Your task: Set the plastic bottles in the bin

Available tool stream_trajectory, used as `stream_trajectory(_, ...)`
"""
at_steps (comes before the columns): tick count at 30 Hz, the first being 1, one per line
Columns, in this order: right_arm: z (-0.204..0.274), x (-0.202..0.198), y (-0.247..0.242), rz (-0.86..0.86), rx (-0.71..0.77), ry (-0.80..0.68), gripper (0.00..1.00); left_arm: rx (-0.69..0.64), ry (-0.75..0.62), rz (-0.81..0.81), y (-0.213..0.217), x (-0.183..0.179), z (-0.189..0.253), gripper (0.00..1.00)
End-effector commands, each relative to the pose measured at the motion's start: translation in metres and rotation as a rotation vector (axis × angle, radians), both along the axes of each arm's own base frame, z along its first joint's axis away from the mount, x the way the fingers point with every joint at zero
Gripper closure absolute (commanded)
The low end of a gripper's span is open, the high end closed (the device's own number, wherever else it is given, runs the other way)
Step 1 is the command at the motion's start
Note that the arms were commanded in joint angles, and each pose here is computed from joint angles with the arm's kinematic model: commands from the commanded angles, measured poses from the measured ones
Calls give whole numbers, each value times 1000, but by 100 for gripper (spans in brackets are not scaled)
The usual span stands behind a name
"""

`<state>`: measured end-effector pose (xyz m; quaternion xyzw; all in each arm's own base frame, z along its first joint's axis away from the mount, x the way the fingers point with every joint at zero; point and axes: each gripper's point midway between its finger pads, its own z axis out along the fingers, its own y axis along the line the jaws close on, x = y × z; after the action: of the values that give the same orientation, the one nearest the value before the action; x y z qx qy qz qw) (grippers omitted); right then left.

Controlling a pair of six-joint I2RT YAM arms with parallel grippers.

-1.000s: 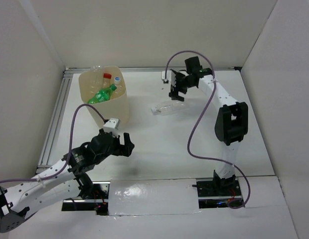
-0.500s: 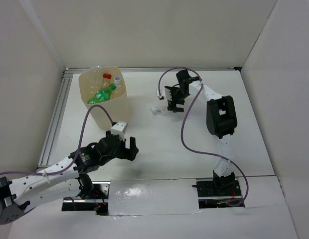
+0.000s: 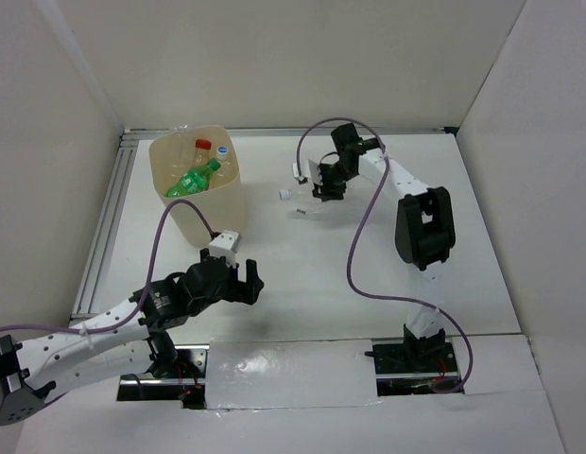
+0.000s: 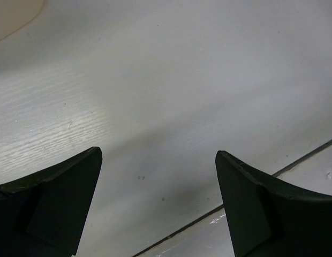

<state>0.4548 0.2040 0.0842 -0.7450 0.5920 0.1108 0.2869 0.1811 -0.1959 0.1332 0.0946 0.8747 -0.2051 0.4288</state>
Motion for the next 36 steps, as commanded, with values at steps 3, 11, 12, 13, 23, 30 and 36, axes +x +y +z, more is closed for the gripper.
stream_trajectory(3,241,-12,100,35,377,-474,69,-61,-18,30,-1,0,4,0)
stream_trajectory(11,329,-50,202,136,565,-633,64,-76,-36,31,1,-2,11,0)
stream_trajectory(12,329,-58,214,161,574,-627,63,-69,-31,31,2,-3,7,0)
stream_trajectory(13,332,-61,221,178,584,-642,63,-78,-37,31,2,-3,9,0)
stream_trajectory(23,311,-82,305,285,646,-659,56,-109,-53,56,11,-5,15,0)
stream_trajectory(30,277,-77,314,281,587,-618,23,-105,-48,69,17,-8,10,0)
stream_trajectory(36,274,-70,296,240,549,-593,0,-105,-48,69,17,-8,10,0)
